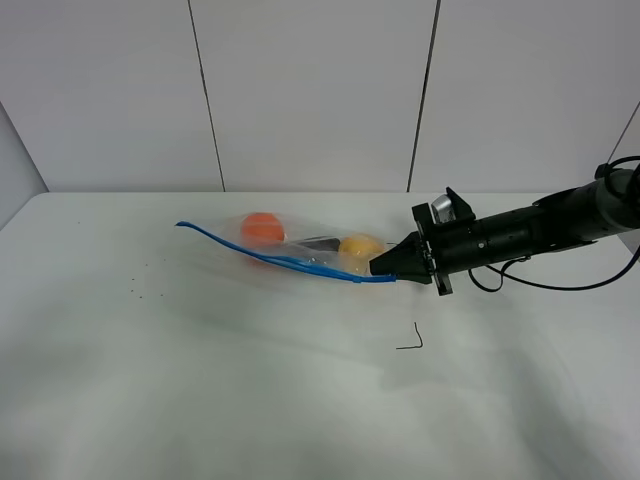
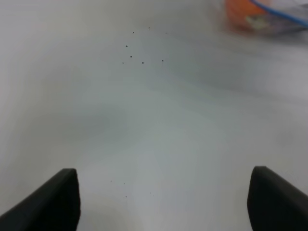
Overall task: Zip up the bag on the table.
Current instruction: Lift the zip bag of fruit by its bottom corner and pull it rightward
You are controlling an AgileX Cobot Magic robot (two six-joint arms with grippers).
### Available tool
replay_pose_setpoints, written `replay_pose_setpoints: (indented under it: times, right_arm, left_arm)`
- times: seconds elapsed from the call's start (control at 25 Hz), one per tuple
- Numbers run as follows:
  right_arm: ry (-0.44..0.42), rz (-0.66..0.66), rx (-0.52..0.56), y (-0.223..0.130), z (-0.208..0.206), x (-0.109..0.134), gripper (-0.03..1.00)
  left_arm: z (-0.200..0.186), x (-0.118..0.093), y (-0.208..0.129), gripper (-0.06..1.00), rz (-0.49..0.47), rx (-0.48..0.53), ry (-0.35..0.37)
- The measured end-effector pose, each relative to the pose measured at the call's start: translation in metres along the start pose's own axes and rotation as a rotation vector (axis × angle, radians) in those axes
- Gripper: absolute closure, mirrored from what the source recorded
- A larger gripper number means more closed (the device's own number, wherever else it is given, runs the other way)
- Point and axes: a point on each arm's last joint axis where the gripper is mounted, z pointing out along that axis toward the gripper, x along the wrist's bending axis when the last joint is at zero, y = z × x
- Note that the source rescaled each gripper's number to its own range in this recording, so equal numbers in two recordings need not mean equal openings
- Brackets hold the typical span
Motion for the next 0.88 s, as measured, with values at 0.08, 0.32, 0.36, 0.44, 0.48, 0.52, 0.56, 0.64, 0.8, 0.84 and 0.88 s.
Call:
replay_pose_setpoints:
  times: [0.08,0.32,0.36,0.44,0.48,0.52,0.56,0.64,0.8,0.84,0.88]
  right_arm:
    - [0.001,0.047,-0.001,0.0,-0.0007,0.0017,0.96]
    - [0.012,0.142,-0.014,0.0013,-0.0008,0.0028,0.96]
    - [0.019,0.149,-0.021,0.0019,-0.0008,0.0034,0.96]
    - [0.041,0.169,-0.045,0.0043,-0.001,0.0052,0.96]
    - [0.05,0.178,-0.054,0.0052,-0.0011,0.0058,0.96]
    - [0.058,0.189,-0.062,0.0061,-0.0012,0.0064,0.96]
    - [0.063,0.2,-0.068,0.0067,-0.0013,0.0069,0.96]
    - [0.069,0.216,-0.073,0.0072,-0.0014,0.0073,0.96]
    - [0.078,0.248,-0.081,0.0081,-0.0015,0.0079,0.96]
    - [0.08,0.251,-0.083,0.0083,-0.0015,0.008,0.96]
    - [0.081,0.255,-0.084,0.0084,-0.0015,0.0081,0.96]
  left_arm:
    - [0.0,0.0,0.0,-0.01,0.0,0.0,0.0]
    - [0.0,0.0,0.0,-0.01,0.0,0.0,0.0]
    - [0.0,0.0,0.0,-0.01,0.0,0.0,0.0]
    - [0.0,0.0,0.0,-0.01,0.0,0.0,0.0]
    - [0.0,0.0,0.0,-0.01,0.0,0.0,0.0]
    - [0.0,0.0,0.0,-0.01,0.0,0.0,0.0]
    - [0.0,0.0,0.0,-0.01,0.0,0.0,0.0]
    - [0.0,0.0,0.0,-0.01,0.0,0.0,0.0]
    - [0.0,0.0004,0.0,-0.01,0.003,0.0,0.005]
    - [0.0,0.0004,0.0,-0.01,0.003,0.0,0.005]
    - [0.0,0.0004,0.0,-0.01,0.003,0.0,0.005]
